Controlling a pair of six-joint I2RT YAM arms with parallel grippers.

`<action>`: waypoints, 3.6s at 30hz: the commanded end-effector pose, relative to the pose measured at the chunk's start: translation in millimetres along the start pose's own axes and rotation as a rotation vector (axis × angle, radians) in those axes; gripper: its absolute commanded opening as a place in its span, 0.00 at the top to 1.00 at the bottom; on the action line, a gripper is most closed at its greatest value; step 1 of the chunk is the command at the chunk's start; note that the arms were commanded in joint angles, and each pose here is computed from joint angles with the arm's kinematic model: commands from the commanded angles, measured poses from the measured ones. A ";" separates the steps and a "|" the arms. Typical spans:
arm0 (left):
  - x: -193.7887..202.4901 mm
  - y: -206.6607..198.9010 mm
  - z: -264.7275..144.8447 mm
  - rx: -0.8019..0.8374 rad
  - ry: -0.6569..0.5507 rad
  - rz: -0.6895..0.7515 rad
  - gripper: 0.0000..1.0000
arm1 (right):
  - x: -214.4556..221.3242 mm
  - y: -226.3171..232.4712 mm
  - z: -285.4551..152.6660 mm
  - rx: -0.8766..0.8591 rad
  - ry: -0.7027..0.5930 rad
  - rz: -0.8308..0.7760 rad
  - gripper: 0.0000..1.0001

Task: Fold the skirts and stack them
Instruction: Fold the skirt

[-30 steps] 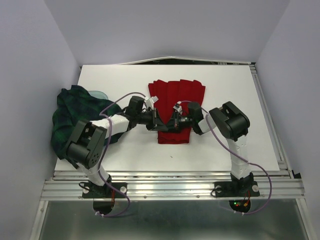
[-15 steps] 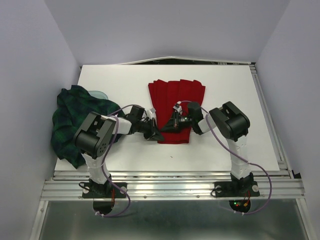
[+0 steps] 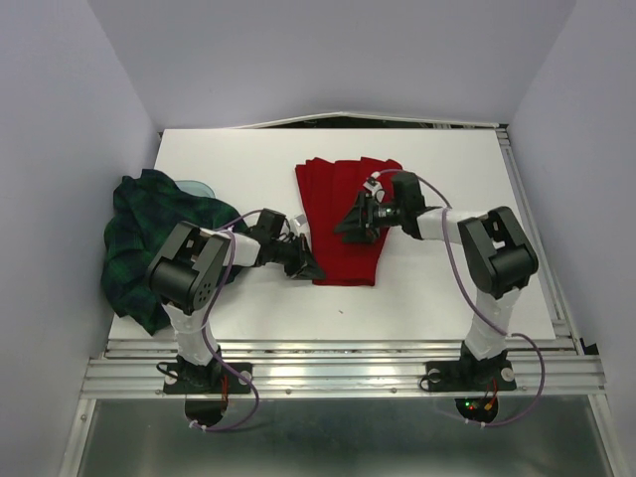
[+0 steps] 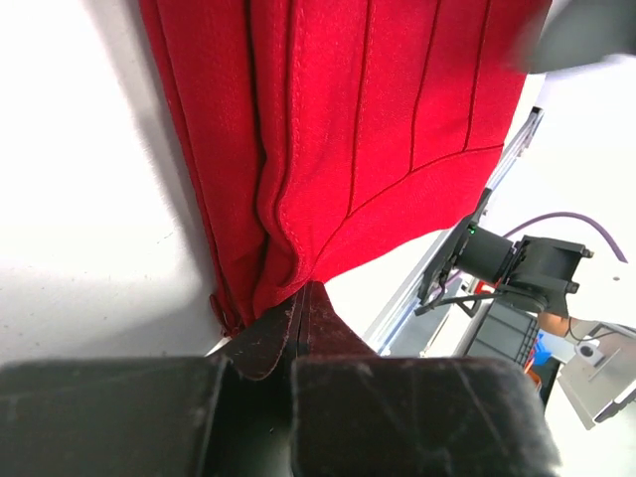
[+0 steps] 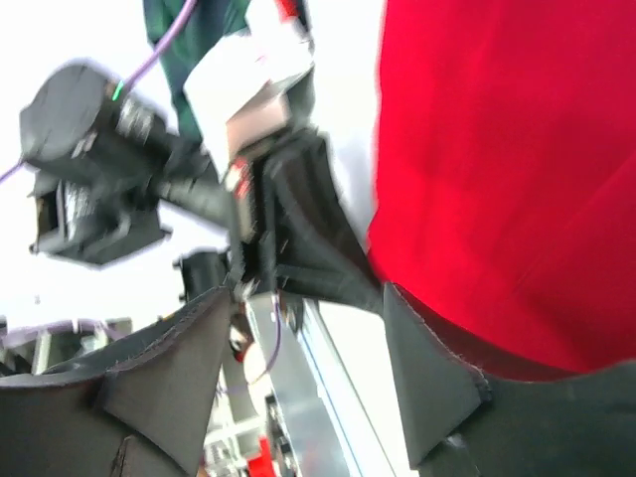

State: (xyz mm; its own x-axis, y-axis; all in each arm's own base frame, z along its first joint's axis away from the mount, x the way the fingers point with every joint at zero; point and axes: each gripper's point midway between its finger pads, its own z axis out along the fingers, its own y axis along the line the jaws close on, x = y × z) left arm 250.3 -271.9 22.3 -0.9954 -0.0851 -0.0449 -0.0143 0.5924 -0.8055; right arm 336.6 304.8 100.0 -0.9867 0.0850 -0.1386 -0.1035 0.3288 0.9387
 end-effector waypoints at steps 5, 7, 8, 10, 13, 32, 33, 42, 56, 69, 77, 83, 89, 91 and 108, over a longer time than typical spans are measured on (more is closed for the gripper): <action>-7.4 35.5 8.2 -0.119 -0.033 -0.035 1.00 | 84.5 -28.7 -21.1 0.043 0.201 0.135 0.56; -7.6 36.3 8.3 -0.123 -0.033 -0.037 1.00 | 103.4 -60.3 -18.1 0.084 0.238 0.229 0.61; -7.1 36.5 7.9 -0.124 -0.034 -0.037 1.00 | 108.5 -70.8 -16.9 0.100 0.247 0.250 0.63; -6.9 36.8 7.0 -0.125 -0.037 -0.037 1.00 | 113.9 -102.2 -18.5 0.144 0.248 0.336 0.67; -7.0 38.0 5.6 -0.130 -0.041 -0.039 1.00 | 125.4 -133.1 -18.4 0.182 0.271 0.388 0.72; -7.8 30.3 1.4 -0.130 -0.054 0.016 1.00 | 58.0 -70.6 -28.1 0.184 0.173 0.094 0.75; -7.8 30.5 1.6 -0.130 -0.053 0.015 1.00 | 41.6 -58.3 -30.5 0.169 0.140 0.051 0.75; -6.3 30.5 4.0 -0.130 -0.044 0.019 1.00 | -110.0 -17.1 -27.9 0.101 -0.067 -0.218 0.73; -4.9 19.1 2.6 -0.103 -0.038 0.065 1.00 | -167.9 -141.3 14.7 0.121 -0.140 -0.004 0.75; -95.1 -171.4 -125.8 -0.152 -0.636 1.089 0.12 | -159.1 -7.3 -7.8 0.013 -0.113 -0.296 0.52; -109.6 -226.8 -217.6 -0.343 -0.956 1.504 0.01 | -124.1 64.3 -54.4 0.131 -0.117 -0.510 0.38; -98.3 -205.8 -200.9 -0.347 -0.783 1.467 0.02 | -37.7 35.4 -65.1 0.316 0.088 -0.738 0.43; -74.4 -197.7 -188.0 -0.191 -0.677 1.292 0.04 | -20.1 -0.6 -124.0 0.617 0.082 -1.257 0.44; -62.1 -196.8 -180.4 -0.132 -0.617 1.258 0.04 | -3.3 -4.1 -137.0 0.626 0.105 -1.387 0.46; -62.3 -169.7 -166.0 -0.135 -0.548 1.082 0.06 | 85.6 -37.2 -106.9 0.557 0.340 -1.801 0.45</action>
State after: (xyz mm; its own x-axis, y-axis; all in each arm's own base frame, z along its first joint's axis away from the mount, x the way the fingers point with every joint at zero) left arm 297.9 -232.3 255.1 -0.3094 0.2294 -0.9228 0.7553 0.6489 -0.0919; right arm 222.6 192.0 78.2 0.0646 -0.7907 -0.6088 -0.9666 0.1022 -0.2352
